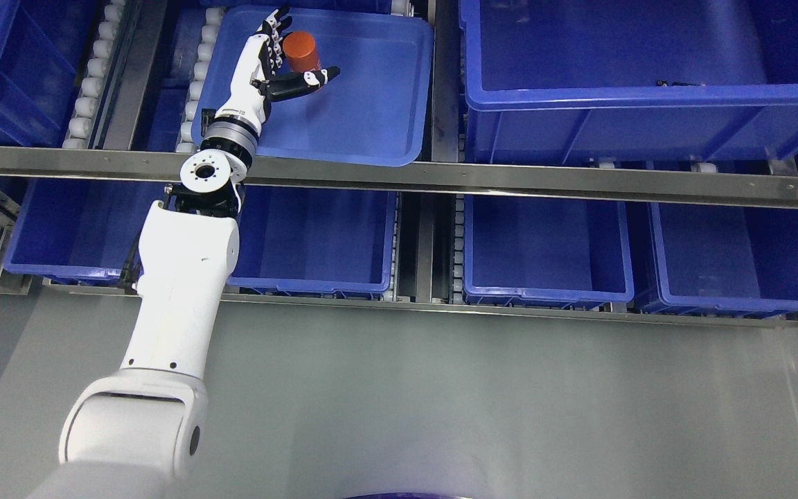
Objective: Grab orange capacitor from left shelf to right desk
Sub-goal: 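Close the left hand around the orange container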
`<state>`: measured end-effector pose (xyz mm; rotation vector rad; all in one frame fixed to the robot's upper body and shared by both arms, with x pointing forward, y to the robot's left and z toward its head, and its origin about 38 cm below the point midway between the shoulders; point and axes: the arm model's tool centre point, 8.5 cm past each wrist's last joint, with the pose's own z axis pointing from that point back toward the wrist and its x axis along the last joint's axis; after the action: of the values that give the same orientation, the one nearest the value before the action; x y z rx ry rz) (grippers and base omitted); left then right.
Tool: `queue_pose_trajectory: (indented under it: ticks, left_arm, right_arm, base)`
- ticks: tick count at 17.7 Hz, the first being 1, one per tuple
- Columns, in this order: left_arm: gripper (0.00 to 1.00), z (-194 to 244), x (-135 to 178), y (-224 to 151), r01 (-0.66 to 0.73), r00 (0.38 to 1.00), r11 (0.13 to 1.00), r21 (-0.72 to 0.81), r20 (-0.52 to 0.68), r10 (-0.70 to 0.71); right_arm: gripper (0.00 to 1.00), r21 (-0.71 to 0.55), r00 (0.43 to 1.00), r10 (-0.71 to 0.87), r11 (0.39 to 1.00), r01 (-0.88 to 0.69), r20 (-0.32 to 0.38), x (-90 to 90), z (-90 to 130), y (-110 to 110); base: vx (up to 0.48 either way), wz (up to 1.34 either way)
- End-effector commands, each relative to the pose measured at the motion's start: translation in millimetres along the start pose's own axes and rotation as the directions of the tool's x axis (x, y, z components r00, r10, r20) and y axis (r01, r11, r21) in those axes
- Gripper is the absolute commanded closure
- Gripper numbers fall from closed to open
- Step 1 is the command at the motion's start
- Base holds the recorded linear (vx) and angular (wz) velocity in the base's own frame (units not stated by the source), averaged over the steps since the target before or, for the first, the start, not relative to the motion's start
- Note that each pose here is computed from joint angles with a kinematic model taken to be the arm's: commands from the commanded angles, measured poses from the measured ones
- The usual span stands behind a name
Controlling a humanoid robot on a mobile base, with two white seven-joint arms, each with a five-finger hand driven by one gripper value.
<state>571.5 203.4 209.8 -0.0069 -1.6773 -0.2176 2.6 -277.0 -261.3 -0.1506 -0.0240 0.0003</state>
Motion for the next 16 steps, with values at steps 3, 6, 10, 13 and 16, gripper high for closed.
queue_pose_trajectory:
  ticks: [3,6,10,13,16]
  left_arm:
    - [0.07,-10.5,-29.6,9.6,0.028,0.991,1.000,0.002,-0.131,-0.028]
    - [0.21,-10.4,-30.1,9.6,0.027,0.991,1.000,0.002,-0.133,-0.026]
    - [0.39,-10.1,-30.1,10.6,0.022,0.991,1.000,0.006,-0.129,-0.021]
    - [0.64,-8.7,-27.1,14.9,0.013,0.997,1.000,0.020,-0.075,-0.012]
    - [0.87,-5.9,-26.2,18.0,0.006,1.000,1.000,0.031,-0.020,-0.005]
  right_arm:
    - [0.00,-0.018,1.000,-0.014,1.000,0.014,-0.007,-9.1,-0.6,-11.4]
    - [0.00,-0.019,1.000,-0.014,1.000,0.014,-0.007,-9.1,-0.6,-11.5]
    - [0.00,-0.018,1.000,-0.013,1.000,0.013,-0.007,-9.0,-0.6,-11.3]
    - [0.00,-0.019,1.000,-0.013,1.000,0.013,-0.007,-9.0,-0.6,-11.5]
    - [0.00,-0.018,1.000,-0.013,1.000,0.013,-0.007,-9.0,-0.6,-11.3]
  base:
    - [0.000,0.00]
    - [0.000,0.00]
    - [0.000,0.00]
    - [0.000,0.00]
    - [0.000,0.00]
